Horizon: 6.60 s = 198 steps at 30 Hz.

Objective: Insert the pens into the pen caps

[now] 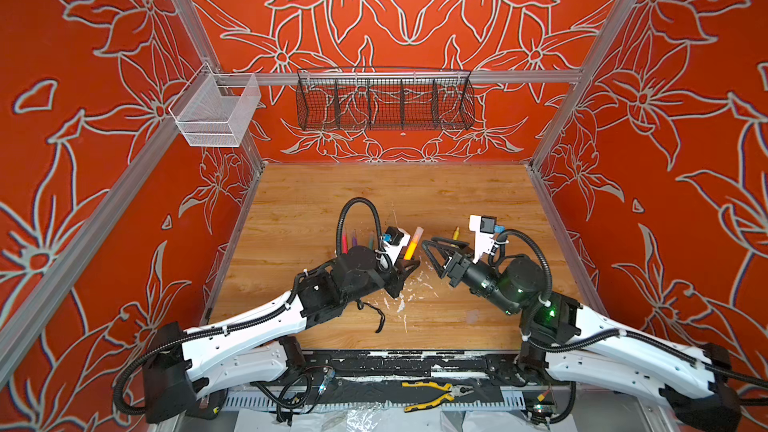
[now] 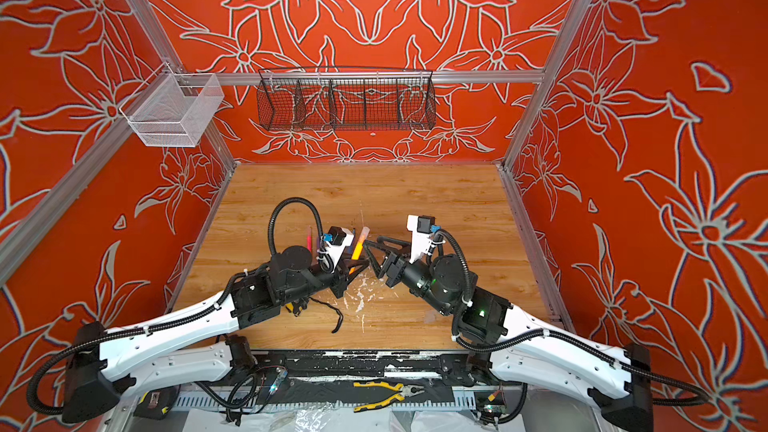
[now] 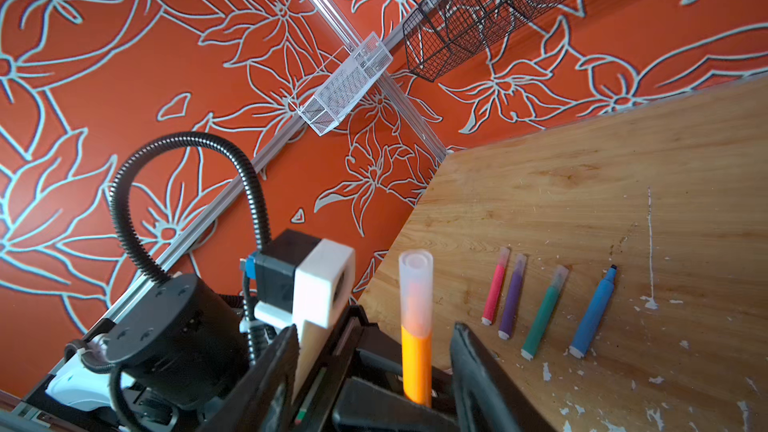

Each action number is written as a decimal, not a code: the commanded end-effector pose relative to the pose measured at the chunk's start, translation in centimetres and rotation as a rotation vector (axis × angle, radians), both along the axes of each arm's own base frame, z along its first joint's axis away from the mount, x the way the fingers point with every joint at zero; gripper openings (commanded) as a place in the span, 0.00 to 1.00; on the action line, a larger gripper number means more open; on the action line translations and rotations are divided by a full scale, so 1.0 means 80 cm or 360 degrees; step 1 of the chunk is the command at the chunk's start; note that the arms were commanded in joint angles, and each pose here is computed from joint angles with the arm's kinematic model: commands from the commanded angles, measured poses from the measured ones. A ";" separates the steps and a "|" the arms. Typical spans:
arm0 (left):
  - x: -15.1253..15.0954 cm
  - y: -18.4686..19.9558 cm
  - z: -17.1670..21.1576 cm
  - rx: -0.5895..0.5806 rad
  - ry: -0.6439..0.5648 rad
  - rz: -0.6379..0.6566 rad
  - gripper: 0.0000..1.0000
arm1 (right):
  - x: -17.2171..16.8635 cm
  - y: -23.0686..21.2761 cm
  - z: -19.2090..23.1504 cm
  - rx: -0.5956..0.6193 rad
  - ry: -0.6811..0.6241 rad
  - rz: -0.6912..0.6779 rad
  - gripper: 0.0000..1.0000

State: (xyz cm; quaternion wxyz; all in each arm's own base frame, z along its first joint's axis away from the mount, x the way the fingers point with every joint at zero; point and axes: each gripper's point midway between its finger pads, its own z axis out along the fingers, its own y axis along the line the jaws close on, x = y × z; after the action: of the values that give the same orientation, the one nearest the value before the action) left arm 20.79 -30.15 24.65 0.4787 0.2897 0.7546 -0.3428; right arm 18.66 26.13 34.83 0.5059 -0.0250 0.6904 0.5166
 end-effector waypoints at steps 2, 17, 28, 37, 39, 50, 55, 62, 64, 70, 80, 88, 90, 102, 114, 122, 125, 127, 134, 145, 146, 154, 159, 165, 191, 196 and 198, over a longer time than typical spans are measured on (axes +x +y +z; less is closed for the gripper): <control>-0.013 -0.006 -0.001 0.0022 -0.0147 -0.0141 0.00 | 0.011 -0.005 -0.008 -0.0053 0.0027 -0.0099 0.59; -0.014 -0.005 -0.007 0.0048 -0.0183 -0.0157 0.00 | 0.034 0.017 -0.025 -0.0158 0.0090 -0.0173 0.41; 0.006 -0.004 0.012 0.0052 -0.0214 -0.0035 0.00 | 0.033 0.039 -0.042 -0.0212 0.0126 -0.0086 0.03; 0.051 -0.006 0.080 -0.0041 -0.0337 0.0204 0.00 | 0.028 0.051 -0.073 -0.0223 0.0183 -0.0031 0.00; 0.050 -0.010 0.097 -0.0059 -0.0377 0.0183 0.00 | 0.026 0.052 -0.079 -0.0223 0.0194 -0.0017 0.00; 0.071 -0.006 0.176 -0.0150 -0.0560 0.0308 0.00 | 0.011 0.066 -0.101 -0.0210 0.0246 0.0073 0.00; 0.089 -0.002 0.199 -0.0202 -0.0570 0.0355 0.00 | 0.003 0.070 -0.104 -0.0185 0.0247 0.0113 0.00; 0.106 0.002 0.216 -0.0245 -0.0590 0.0388 0.00 | -0.008 0.078 -0.108 -0.0171 0.0269 0.0166 0.00; 0.109 0.005 0.221 -0.0252 -0.0600 0.0399 0.00 | -0.012 0.079 -0.106 -0.0143 0.0263 0.0188 0.00; 0.113 0.011 0.229 -0.0266 -0.0609 0.0409 0.00 | -0.028 0.093 -0.101 -0.0106 0.0256 0.0277 0.00; 0.102 0.014 0.044 0.0007 -0.0161 0.0368 0.00 | 0.004 0.004 -0.095 -0.0354 0.0212 -0.0205 0.27; 0.087 0.060 -0.104 0.0286 0.0296 0.0609 0.00 | 0.018 -0.071 -0.092 -0.0524 0.0132 -0.0516 0.53; 0.086 0.073 -0.127 0.0383 0.0367 0.0693 0.00 | 0.027 -0.098 -0.094 -0.0620 0.0119 -0.0663 0.57; 0.127 0.134 -0.203 0.0687 0.0644 0.1157 0.00 | 0.073 -0.270 -0.122 -0.1104 0.0179 -0.1481 0.71; 0.150 0.135 -0.254 0.0883 0.0804 0.1227 0.00 | 0.103 -0.317 -0.233 -0.1295 0.0486 -0.1596 0.70; 0.156 0.135 -0.263 0.0969 0.0842 0.1237 0.13 | 0.098 -0.319 -0.248 -0.1291 0.0524 -0.1584 0.67; 0.157 0.135 -0.258 0.0957 0.0833 0.1243 0.26 | 0.093 -0.318 -0.249 -0.1246 0.0509 -0.1566 0.69; 0.159 0.134 -0.253 0.0937 0.0830 0.1242 0.33 | 0.092 -0.318 -0.248 -0.1230 0.0501 -0.1567 0.70; 0.179 0.121 -0.208 0.0895 0.0751 0.1204 0.39 | 0.100 -0.309 -0.255 -0.1277 0.0535 -0.1508 0.70; 0.192 0.092 -0.202 0.0835 0.0764 0.1094 0.40 | 0.109 -0.300 -0.260 -0.1334 0.0567 -0.1456 0.69; 0.194 0.091 -0.206 0.0847 0.0773 0.1090 0.39 | 0.109 -0.301 -0.260 -0.1333 0.0567 -0.1459 0.69; 0.197 0.089 -0.237 0.0933 0.0838 0.1101 0.36 | 0.110 -0.298 -0.261 -0.1333 0.0561 -0.1444 0.69; 0.197 0.090 -0.253 0.0982 0.0858 0.1108 0.36 | 0.111 -0.298 -0.262 -0.1345 0.0571 -0.1439 0.69; 0.195 0.089 -0.270 0.1012 0.0894 0.1101 0.35 | 0.112 -0.296 -0.262 -0.1345 0.0571 -0.1432 0.69; 0.201 0.088 -0.311 0.1032 0.1038 0.1063 0.04 | 0.114 -0.294 -0.264 -0.1362 0.0583 -0.1419 0.68; 0.197 0.070 -0.287 0.0940 0.1046 0.0937 0.00 | 0.112 -0.293 -0.263 -0.1332 0.0620 -0.1411 0.67; 0.193 0.063 -0.265 0.0883 0.1031 0.0880 0.00 | 0.109 -0.279 -0.267 -0.1220 0.0696 -0.1327 0.66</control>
State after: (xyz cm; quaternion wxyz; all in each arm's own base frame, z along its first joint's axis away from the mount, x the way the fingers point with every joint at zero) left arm 37.97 -25.01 2.70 0.2254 0.0562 0.9719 -0.0385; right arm 27.24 2.81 12.59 0.4748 0.1532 0.8645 -0.0607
